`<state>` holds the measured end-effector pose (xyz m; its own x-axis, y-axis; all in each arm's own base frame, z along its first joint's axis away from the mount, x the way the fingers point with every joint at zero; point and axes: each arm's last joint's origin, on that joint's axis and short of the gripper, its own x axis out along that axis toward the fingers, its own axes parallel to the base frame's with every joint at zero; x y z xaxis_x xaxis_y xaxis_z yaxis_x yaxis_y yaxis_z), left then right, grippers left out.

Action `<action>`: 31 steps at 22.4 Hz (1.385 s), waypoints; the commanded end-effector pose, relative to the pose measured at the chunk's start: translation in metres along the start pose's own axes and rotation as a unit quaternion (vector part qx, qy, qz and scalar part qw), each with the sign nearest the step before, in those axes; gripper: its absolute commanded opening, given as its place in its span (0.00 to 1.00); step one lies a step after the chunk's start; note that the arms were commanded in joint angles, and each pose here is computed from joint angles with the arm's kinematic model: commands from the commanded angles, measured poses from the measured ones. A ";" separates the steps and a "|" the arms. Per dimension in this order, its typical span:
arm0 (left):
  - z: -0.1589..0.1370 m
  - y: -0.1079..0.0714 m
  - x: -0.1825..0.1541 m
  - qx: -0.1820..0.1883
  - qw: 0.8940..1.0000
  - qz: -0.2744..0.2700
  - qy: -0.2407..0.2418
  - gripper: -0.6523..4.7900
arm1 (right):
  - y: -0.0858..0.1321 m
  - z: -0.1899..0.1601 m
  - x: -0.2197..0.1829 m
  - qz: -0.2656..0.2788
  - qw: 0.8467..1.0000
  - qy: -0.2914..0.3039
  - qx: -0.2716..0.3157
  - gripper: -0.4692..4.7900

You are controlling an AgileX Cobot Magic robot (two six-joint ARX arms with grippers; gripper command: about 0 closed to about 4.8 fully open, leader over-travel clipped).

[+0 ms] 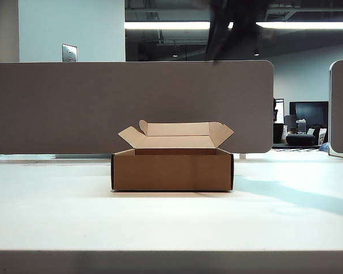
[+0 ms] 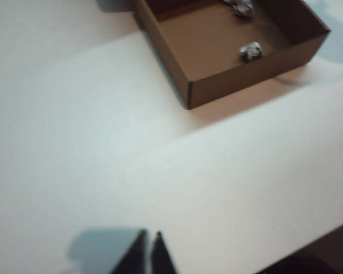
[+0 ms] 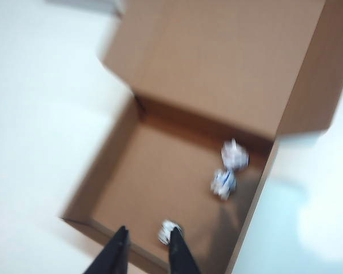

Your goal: Pick up all the paper balls on the table and put them in the paper box.

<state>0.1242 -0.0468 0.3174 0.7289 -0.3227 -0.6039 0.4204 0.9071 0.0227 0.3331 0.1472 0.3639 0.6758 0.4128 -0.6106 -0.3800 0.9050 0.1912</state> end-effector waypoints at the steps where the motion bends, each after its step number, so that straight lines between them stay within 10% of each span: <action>1: -0.002 0.001 -0.015 0.001 0.999 0.030 -0.033 0.18 | 0.007 0.011 -0.043 0.004 0.998 -0.060 -0.019 0.22; 6: -0.017 -0.002 -0.061 0.002 0.990 0.051 -0.133 0.18 | 0.016 0.012 -0.133 0.000 0.988 -0.152 -0.032 0.17; 16: -0.086 -0.009 -0.058 0.008 0.983 0.016 -0.182 0.18 | 0.006 -0.073 -0.219 -0.107 0.978 -0.178 -0.035 0.08; 21: -0.093 -0.010 -0.066 0.016 0.958 0.019 -0.284 0.18 | -0.002 -0.127 -0.233 -0.113 0.963 -0.239 -0.055 0.08; 31: -0.098 -0.006 -0.014 -0.003 0.950 0.042 -0.310 0.18 | -0.019 -0.201 -0.200 -0.135 0.930 -0.331 -0.083 0.09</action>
<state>0.0538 -0.0199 0.2539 0.9355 -0.3523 -0.0261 0.3532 0.9342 0.0502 0.0766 0.0263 0.3273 0.9774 0.1974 -0.0760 -0.1999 0.9794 -0.0269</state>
